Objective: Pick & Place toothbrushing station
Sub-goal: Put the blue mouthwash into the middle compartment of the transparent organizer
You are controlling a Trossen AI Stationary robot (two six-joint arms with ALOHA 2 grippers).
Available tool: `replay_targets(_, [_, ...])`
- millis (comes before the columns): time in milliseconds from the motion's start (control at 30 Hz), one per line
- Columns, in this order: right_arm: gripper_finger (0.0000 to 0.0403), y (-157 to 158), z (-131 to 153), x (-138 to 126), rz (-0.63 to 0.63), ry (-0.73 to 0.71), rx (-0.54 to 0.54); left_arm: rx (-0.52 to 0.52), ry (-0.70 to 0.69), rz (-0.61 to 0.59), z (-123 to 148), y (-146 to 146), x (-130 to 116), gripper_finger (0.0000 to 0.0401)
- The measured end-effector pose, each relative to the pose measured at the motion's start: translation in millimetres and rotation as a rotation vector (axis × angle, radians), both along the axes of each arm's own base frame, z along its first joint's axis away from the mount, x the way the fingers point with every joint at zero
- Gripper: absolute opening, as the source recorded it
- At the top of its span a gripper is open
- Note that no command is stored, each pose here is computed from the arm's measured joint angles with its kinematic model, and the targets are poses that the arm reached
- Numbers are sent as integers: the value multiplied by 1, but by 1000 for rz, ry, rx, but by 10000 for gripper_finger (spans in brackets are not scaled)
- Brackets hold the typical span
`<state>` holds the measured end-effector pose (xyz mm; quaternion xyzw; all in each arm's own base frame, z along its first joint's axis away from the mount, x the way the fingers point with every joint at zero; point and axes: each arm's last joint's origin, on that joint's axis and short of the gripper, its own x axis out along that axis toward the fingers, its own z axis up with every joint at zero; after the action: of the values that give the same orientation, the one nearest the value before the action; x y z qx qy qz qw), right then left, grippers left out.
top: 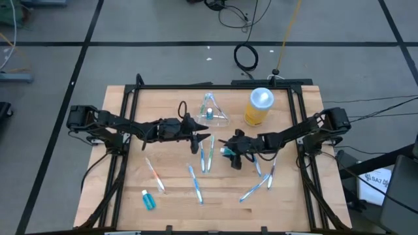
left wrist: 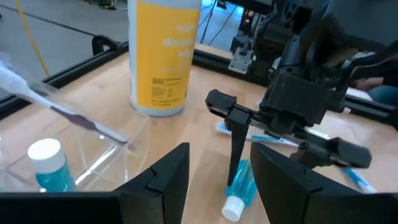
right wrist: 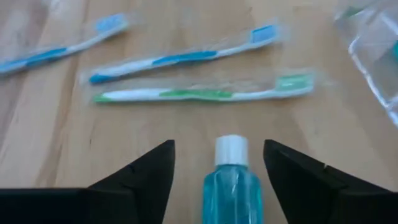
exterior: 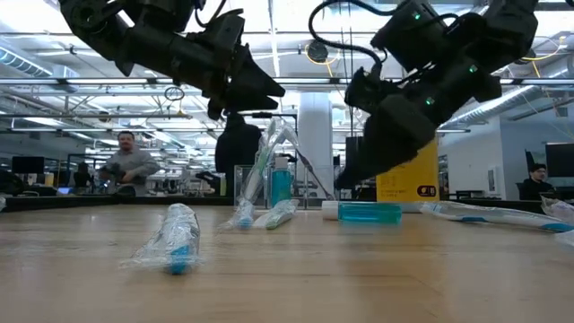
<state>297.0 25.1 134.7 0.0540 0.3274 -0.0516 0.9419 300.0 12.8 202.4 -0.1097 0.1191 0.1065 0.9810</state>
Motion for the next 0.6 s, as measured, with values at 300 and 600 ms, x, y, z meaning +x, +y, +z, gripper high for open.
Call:
replay_targets(300, [267, 0, -14, -4, -28, 98, 40, -1, 18, 1, -2, 0, 0, 177])
replay_targets(600, [263, -2, -32, 0, -39, 132, 28, -1, 27, 1, -2, 0, -1, 177])
